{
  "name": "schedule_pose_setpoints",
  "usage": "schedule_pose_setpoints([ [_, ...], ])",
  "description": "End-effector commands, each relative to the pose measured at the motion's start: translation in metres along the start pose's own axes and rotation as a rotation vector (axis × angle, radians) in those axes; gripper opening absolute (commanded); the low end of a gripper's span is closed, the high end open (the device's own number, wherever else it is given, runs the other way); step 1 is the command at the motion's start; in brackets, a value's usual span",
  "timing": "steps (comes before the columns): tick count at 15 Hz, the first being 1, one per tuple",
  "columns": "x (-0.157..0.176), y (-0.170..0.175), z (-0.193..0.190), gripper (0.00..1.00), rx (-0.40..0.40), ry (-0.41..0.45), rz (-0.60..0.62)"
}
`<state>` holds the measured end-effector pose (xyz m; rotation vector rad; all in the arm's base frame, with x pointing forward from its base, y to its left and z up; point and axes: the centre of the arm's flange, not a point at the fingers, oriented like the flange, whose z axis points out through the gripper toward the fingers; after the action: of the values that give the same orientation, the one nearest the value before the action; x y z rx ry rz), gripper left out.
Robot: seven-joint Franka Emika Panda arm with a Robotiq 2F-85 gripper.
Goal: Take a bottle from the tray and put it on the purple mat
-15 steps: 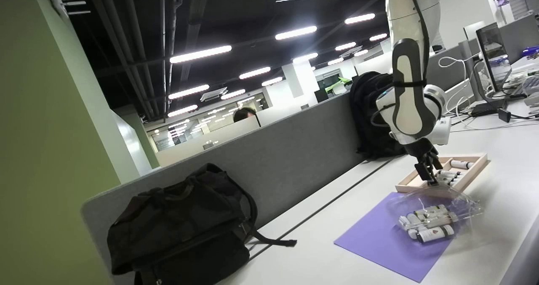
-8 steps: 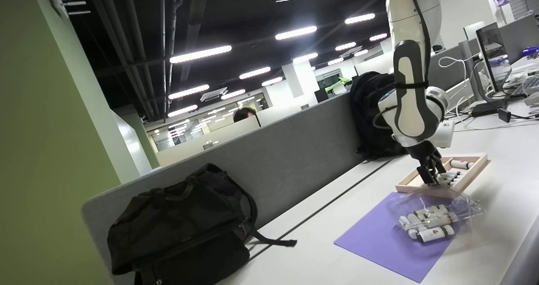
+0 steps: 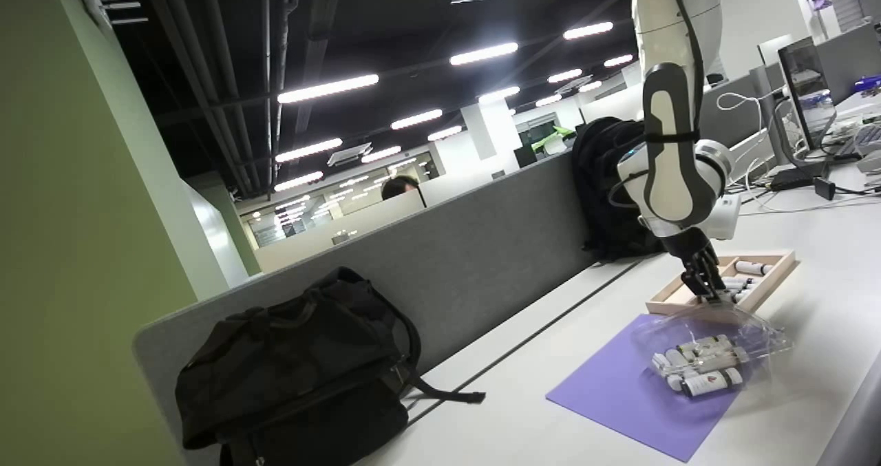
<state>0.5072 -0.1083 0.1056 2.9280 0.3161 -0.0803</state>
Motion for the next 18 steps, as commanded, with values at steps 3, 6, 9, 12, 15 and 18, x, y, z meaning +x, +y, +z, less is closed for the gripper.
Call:
schedule_pose_setpoints([
  [3,-0.006,0.003,-0.010,0.12,0.021,0.013,0.047],
  [6,-0.007,0.007,-0.013,0.11,0.036,0.014,0.060],
  [9,-0.009,0.010,-0.012,0.39,0.046,0.015,0.075],
  [12,-0.009,0.012,-0.009,0.57,0.063,0.013,0.091],
  [15,-0.012,0.012,-0.004,0.77,0.083,0.011,0.100],
  [18,-0.016,0.011,-0.001,0.94,0.102,0.009,0.109],
])
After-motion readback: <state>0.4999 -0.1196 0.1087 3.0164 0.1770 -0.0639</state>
